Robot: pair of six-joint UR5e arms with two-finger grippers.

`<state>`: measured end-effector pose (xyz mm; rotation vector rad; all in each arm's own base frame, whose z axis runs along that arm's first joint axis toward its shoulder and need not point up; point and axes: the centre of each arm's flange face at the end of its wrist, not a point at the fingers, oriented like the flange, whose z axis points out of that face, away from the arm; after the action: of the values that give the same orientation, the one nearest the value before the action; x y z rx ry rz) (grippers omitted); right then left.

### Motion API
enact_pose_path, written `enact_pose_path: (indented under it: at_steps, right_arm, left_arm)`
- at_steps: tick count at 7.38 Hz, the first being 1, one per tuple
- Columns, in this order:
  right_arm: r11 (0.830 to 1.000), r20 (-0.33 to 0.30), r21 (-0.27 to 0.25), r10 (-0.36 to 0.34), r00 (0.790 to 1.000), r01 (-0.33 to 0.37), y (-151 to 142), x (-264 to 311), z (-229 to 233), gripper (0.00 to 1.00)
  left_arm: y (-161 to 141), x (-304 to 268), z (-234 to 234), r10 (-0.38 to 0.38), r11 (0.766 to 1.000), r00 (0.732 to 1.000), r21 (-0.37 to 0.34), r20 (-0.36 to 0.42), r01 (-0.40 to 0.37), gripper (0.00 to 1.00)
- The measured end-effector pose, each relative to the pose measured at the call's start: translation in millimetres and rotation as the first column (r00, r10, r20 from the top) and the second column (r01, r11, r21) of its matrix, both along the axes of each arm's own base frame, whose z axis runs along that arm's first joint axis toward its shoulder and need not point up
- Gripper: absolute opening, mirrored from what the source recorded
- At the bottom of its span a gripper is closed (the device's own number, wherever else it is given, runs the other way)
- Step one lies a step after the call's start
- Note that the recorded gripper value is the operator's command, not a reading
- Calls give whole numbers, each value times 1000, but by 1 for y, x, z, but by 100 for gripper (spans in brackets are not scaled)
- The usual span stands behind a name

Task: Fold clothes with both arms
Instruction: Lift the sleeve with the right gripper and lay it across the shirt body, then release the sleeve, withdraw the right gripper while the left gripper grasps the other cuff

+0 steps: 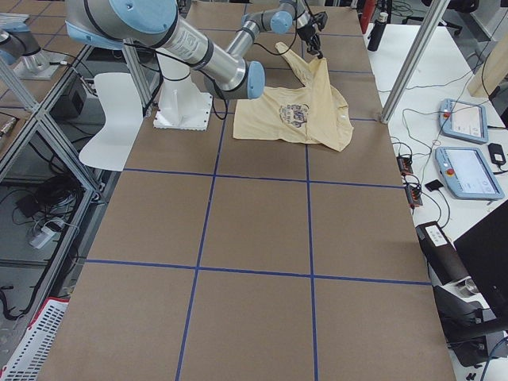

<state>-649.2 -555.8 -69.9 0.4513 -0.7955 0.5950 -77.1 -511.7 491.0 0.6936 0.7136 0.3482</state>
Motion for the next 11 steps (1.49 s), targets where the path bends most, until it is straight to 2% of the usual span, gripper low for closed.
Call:
enact_pose_path:
  at_steps: [2, 4, 5, 7, 8, 9, 11]
  right_arm:
    - [999, 48, -35, 35, 998, -33, 3, -12, -28, 99]
    - [999, 73, -35, 42, 996, -39, 2, -6, -48, 100]
    - [999, 78, -48, 26, 997, -22, -2, 2, -53, 100]
    - [993, 51, -91, -68, 996, 72, -6, 42, -38, 100]
    - [987, 21, -93, -128, 992, 130, 2, 73, -15, 100]
    - [979, -7, -85, -185, 983, 184, 8, 111, 23, 100]
    - [952, -58, -24, -306, 950, 305, 19, 216, 133, 100]
  left_arm:
    - [0, 0, 0, -1, 1000, 1000, -1, -1, 1, 100]
    - [0, 0, 0, 0, 1000, 1000, -1, -1, 0, 100]
    - [1, 0, -2, 2, 1000, 1000, 6, 0, -2, 100]
    - [10, 19, -3, 39, 997, 999, 74, -1, -38, 100]
    - [13, 49, -2, 78, 994, 997, 82, -19, -76, 100]
    - [17, 82, 4, 102, 994, 994, 52, -45, -100, 100]
    - [41, 131, 28, 78, 997, 995, -1, -62, -78, 100]
